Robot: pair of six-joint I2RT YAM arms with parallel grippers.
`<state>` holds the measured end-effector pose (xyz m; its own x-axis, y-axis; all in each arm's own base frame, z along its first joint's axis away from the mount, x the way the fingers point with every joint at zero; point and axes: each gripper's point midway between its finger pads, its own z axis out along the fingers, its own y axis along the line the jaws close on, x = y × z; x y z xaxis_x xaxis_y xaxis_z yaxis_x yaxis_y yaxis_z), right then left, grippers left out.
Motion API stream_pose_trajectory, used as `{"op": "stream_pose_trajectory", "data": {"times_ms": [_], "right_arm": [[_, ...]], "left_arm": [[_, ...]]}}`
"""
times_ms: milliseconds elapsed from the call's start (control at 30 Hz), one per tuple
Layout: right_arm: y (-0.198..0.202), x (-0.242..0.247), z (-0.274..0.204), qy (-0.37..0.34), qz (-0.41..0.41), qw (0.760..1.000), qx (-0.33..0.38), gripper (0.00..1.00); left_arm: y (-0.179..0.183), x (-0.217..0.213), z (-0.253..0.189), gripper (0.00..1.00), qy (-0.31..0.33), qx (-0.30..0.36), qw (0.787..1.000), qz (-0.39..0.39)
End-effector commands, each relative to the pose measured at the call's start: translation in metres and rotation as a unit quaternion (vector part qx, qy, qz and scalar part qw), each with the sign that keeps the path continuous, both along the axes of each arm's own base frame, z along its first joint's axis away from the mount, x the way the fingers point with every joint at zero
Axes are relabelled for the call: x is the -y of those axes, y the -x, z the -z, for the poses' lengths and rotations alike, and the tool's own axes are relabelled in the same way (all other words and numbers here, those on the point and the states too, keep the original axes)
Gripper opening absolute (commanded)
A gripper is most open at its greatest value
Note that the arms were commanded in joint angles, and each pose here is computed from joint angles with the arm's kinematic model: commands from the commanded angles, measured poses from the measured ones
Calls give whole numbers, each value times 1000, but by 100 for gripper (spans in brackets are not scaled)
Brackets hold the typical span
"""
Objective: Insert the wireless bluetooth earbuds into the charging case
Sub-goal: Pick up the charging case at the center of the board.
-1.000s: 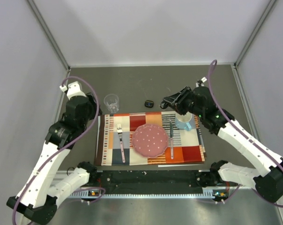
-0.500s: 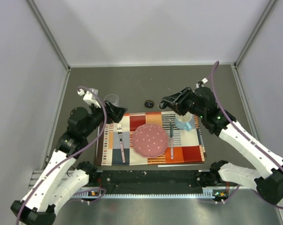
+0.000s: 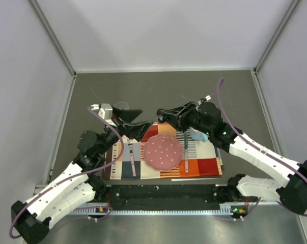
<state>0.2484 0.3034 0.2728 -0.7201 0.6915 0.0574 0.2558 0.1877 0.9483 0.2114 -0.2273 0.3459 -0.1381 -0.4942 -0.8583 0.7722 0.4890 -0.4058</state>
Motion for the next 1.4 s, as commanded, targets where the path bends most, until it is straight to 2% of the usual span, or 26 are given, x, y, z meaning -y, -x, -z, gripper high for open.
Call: {"op": "stream_pose_trajectory", "data": {"times_ms": [0, 333, 500, 733, 1100, 1300, 1333, 1367], "right_arm": [[-6, -20, -30, -71, -6, 997, 15, 0], [-1, -32, -41, -86, -10, 996, 26, 0], [2, -36, -42, -94, -17, 995, 26, 0], [4, -39, -42, -94, -24, 995, 28, 0], [9, -42, -45, -102, -39, 994, 28, 0], [12, -42, -46, -101, -45, 993, 29, 0], [13, -42, -46, -101, -48, 993, 29, 0], [14, -43, -46, -100, -50, 993, 29, 0]], "left_arm": [[1, 12, -22, 99, 9, 58, 998, 2], [-4, 25, 3, 98, -11, 40, 999, -1], [-8, 32, 13, 88, -20, 26, 999, 4], [-14, 45, 21, 69, -27, 9, 999, 16], [-22, 49, 24, 33, -23, 6, 1000, 6], [-23, 51, 20, 26, -18, 12, 1000, 5], [-24, 51, 21, 16, -18, 12, 1000, 4], [-23, 50, 20, 12, -18, 14, 1000, 4]]}}
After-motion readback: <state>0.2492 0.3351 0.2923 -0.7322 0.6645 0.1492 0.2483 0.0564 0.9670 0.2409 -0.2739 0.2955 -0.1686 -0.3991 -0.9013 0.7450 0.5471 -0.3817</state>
